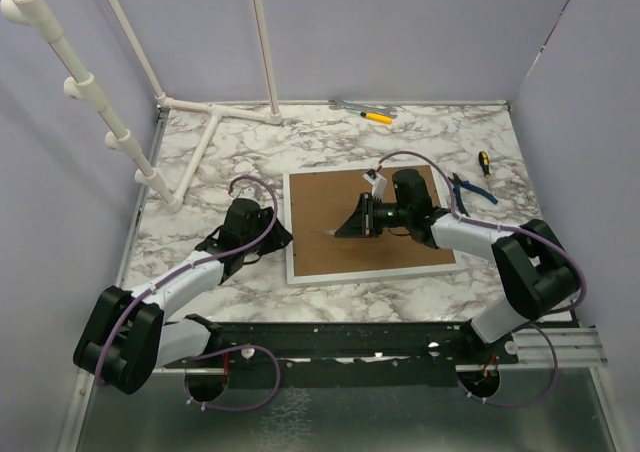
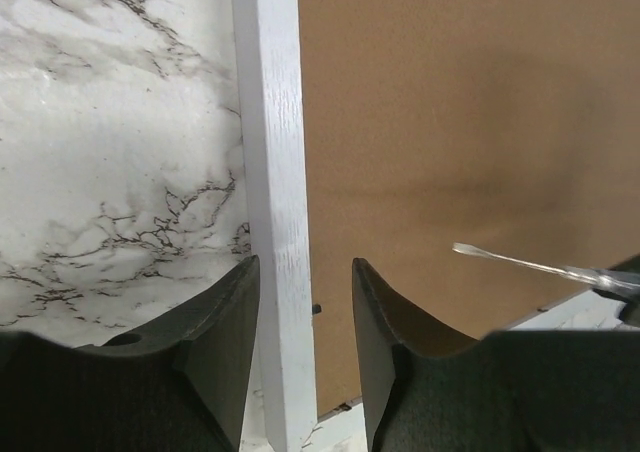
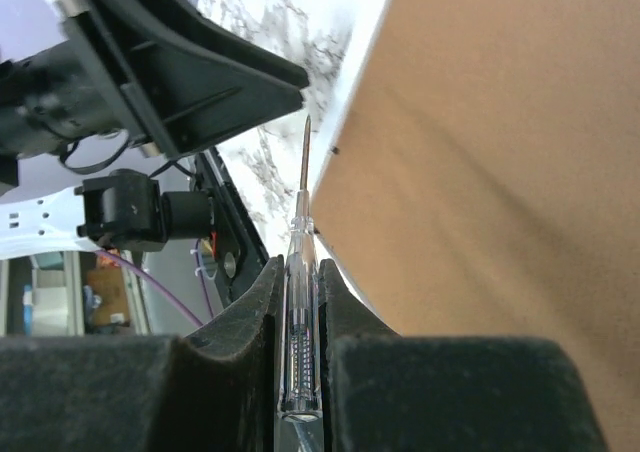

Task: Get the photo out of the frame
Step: Adjust the photo frame at the center of the board, then release the photo frame item from the photo frame.

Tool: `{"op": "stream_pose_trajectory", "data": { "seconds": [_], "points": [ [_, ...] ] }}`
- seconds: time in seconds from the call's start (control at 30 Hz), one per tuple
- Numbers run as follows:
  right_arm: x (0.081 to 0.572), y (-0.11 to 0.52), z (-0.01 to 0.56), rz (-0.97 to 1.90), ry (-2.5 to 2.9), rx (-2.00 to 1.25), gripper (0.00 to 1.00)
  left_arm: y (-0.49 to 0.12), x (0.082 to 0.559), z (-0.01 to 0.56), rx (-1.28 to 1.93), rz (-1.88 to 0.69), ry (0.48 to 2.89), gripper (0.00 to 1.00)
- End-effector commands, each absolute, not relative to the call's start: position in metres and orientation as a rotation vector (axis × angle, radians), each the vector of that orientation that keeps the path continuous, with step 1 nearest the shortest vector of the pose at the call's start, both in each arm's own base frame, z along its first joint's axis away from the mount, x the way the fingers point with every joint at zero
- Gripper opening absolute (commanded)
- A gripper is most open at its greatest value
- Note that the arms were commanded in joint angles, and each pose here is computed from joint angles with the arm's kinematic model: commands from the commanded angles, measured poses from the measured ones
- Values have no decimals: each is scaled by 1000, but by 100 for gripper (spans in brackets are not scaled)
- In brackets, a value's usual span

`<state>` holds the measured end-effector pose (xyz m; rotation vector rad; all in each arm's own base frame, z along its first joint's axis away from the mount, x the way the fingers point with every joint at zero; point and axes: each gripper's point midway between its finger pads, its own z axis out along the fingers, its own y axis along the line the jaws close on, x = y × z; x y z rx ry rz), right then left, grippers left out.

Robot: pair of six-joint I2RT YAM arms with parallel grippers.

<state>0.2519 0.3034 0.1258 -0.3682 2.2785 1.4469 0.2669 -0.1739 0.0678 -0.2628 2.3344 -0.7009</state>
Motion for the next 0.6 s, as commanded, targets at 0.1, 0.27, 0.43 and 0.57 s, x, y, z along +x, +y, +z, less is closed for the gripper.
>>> {"op": "stream_pose_trajectory", "data": {
  "seconds": [0.1,0.27,0.43,0.57],
  "points": [
    [244,307,92,1546,2368,-253,1,-184,261,74,-236,-784,2293,42],
    [243,306,80,1527,2410,-225,1,-180,255,65,-232,-772,2309,41],
    [241,308,79,1544,2418,-240,1,-181,254,66,-229,-786,2304,37],
    [239,312,72,1566,2441,-272,1,-183,253,71,-225,-805,2287,36]
  ]
}}
